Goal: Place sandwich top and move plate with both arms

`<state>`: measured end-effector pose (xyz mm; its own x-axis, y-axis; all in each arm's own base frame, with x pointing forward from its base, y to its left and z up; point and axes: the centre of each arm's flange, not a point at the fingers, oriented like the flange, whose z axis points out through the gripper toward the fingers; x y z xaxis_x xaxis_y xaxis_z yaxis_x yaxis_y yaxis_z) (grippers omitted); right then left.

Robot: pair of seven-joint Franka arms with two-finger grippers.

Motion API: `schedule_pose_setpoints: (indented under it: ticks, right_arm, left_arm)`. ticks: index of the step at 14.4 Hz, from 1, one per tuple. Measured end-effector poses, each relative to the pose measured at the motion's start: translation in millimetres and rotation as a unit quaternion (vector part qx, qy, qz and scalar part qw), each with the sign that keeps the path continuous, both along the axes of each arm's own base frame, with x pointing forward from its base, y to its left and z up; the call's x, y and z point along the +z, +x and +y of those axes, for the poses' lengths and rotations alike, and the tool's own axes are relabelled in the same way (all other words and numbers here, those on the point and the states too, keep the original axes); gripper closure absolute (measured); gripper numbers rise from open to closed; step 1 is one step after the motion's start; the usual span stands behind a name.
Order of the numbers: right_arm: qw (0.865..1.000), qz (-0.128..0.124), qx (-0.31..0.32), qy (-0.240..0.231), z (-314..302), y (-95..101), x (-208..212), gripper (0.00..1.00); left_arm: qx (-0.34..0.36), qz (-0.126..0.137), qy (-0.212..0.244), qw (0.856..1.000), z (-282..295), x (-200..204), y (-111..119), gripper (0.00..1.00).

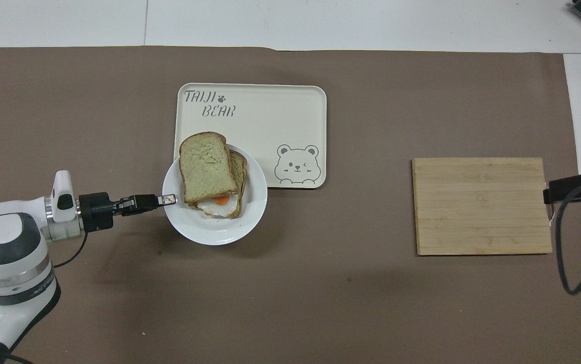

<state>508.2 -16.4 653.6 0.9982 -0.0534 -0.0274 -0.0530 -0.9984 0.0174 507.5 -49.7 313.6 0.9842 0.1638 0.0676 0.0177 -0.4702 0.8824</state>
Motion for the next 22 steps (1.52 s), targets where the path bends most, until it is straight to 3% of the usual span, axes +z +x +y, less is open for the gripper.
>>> schedule_pose_setpoints:
  ticks: [5,9,14,16,17,19,22]
  right_arm:
    - [1.000,0.002,-0.006,0.000,-6.2,1.6,-2.4,0.00]
    - [1.000,0.001,-0.010,0.000,-9.7,2.3,-3.1,0.00]
    - [1.000,0.001,-0.010,0.000,-9.7,2.3,-3.1,0.00]
    - [1.000,0.001,-0.009,0.000,-9.2,2.3,-2.8,0.00]
    - [1.000,0.001,-0.009,0.000,-9.0,2.3,-2.8,0.00]
    - [1.000,0.001,-0.009,0.000,-8.9,2.3,-2.8,0.00]
    - [1.000,0.001,-0.009,0.000,-8.9,2.3,-2.8,0.00]
  left_arm:
    - [0.038,0.006,0.046,0.998,-37.4,4.0,79.0,0.96]
    - [0.025,0.021,0.077,0.996,-71.0,-1.3,134.0,0.96]
    - [-0.019,0.009,0.119,0.993,-97.8,-14.4,147.3,0.96]
    - [-0.032,0.004,0.129,0.991,-110.7,-12.1,145.8,0.91]
    - [-0.041,-0.003,0.141,0.989,-112.4,-11.2,145.8,0.85]
    - [-0.074,-0.028,0.191,0.978,-108.4,-4.2,148.9,0.63]
    - [-0.108,-0.079,0.271,0.953,-89.7,38.9,155.2,0.29]
